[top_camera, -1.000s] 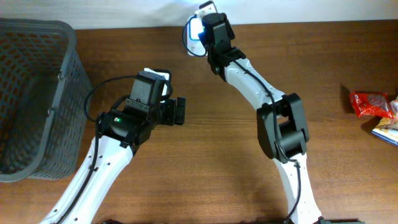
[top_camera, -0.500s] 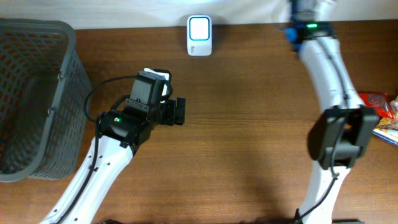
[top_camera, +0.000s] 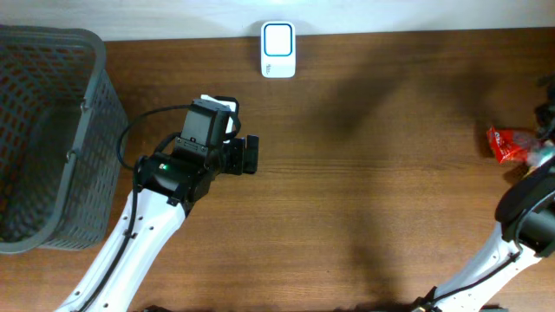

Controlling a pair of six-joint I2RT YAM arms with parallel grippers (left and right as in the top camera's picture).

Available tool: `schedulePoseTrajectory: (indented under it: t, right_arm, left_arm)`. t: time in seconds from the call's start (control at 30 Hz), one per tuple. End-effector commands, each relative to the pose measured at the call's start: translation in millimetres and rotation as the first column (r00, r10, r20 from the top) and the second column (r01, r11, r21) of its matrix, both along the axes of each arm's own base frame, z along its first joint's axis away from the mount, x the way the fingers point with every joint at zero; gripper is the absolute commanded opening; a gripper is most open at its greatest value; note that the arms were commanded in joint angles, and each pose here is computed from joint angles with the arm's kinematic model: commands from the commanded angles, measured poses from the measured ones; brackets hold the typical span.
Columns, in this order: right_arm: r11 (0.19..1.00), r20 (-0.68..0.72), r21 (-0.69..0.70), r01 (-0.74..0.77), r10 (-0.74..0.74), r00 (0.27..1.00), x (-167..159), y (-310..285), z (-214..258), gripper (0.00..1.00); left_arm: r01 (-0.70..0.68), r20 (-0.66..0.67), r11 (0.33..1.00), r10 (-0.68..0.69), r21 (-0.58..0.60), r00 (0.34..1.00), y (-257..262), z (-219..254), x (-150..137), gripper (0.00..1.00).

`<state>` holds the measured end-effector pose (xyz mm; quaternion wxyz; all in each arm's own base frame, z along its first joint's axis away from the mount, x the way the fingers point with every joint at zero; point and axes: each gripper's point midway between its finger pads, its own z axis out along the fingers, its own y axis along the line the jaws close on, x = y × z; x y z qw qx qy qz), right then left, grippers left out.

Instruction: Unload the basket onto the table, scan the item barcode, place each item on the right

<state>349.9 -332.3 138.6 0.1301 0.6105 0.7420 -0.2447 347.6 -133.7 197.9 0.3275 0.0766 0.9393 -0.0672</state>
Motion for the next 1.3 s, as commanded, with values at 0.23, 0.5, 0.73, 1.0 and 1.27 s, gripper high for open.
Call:
schedulePoseTrajectory:
  t: [0.23,0.5,0.73,1.0,1.27]
  right_arm:
    - [0.987,0.057,0.152,-0.060,0.052,0.997,-11,37,14,0.57]
    - [0.891,0.236,-0.108,-0.441,0.454,0.859,-23,189,161,0.52]
    - [0.619,0.222,0.093,-0.780,0.751,0.622,-75,330,127,0.99]
    - [0.538,0.220,0.177,-0.824,0.795,0.566,-77,360,113,0.98]
    - [0.526,0.185,0.207,-0.825,0.807,0.561,-107,354,119,0.99]
  left_arm:
    - [0.005,0.003,1.000,-0.005,-0.009,1.000,-2,2,-1,0.99]
    - [0.004,0.003,1.000,-0.004,-0.010,1.000,-2,3,-1,0.99]
    - [0.005,0.003,1.000,-0.005,-0.009,1.000,-2,3,-1,0.99]
    - [0.005,0.003,1.000,-0.005,-0.009,1.000,-2,3,-1,0.99]
    - [0.005,0.003,1.000,-0.005,-0.009,1.000,-2,3,-1,0.99]
